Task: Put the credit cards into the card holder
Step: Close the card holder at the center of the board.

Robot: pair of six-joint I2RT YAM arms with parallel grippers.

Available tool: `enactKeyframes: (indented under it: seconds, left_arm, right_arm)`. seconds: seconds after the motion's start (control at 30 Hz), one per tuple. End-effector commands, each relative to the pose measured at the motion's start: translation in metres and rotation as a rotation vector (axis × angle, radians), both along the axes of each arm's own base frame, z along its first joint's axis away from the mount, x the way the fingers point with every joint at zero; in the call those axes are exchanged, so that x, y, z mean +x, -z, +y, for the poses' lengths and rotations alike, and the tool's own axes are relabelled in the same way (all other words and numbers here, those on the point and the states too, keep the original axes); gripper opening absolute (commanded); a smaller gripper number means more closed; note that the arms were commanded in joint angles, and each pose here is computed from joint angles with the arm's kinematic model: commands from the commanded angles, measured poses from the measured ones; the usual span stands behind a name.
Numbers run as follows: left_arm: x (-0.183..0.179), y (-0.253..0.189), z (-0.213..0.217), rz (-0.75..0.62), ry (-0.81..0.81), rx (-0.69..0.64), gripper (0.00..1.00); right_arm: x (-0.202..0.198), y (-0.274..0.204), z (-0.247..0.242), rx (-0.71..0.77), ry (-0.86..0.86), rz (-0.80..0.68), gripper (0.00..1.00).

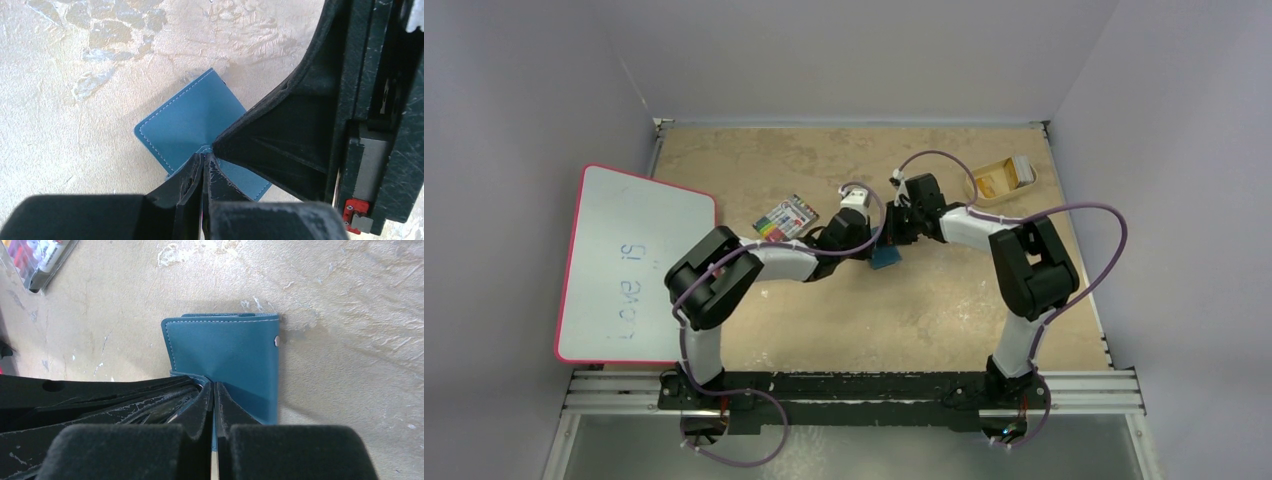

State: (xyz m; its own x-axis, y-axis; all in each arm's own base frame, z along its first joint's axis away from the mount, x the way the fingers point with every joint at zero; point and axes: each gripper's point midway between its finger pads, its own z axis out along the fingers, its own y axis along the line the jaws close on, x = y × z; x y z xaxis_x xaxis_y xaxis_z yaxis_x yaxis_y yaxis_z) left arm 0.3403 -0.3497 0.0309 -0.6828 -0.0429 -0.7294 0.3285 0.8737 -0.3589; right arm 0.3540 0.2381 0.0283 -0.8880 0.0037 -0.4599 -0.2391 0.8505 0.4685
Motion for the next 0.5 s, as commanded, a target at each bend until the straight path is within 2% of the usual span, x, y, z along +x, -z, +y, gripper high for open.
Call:
enactKeyframes:
  seconds: [0.0,0.1,0.3,0.37,0.47]
  left_arm:
    - [-0.063,0.084,0.05,0.233,0.062,0.3,0.0]
    - [-0.039,0.048,0.045,0.18,0.033,0.304,0.0]
    - [0.016,-0.072,0.049,0.042,-0.054,0.141,0.01]
    - [0.024,-0.116,0.056,-0.027,-0.091,0.089,0.09]
    - [0.029,-0.166,0.081,-0.12,-0.167,0.084,0.23]
  right_arm:
    - [-0.028,0.041,-0.005,-0.088,-0.006,0.084,0.0]
    - [-0.023,0.023,0.001,-0.06,-0.012,0.075,0.0]
    - [0.014,-0.061,-0.003,-0.033,0.05,-0.104,0.02]
    - [0.018,-0.088,-0.008,-0.019,0.07,-0.176,0.07]
    - [0.016,-0.12,-0.021,-0.016,0.114,-0.29,0.17]
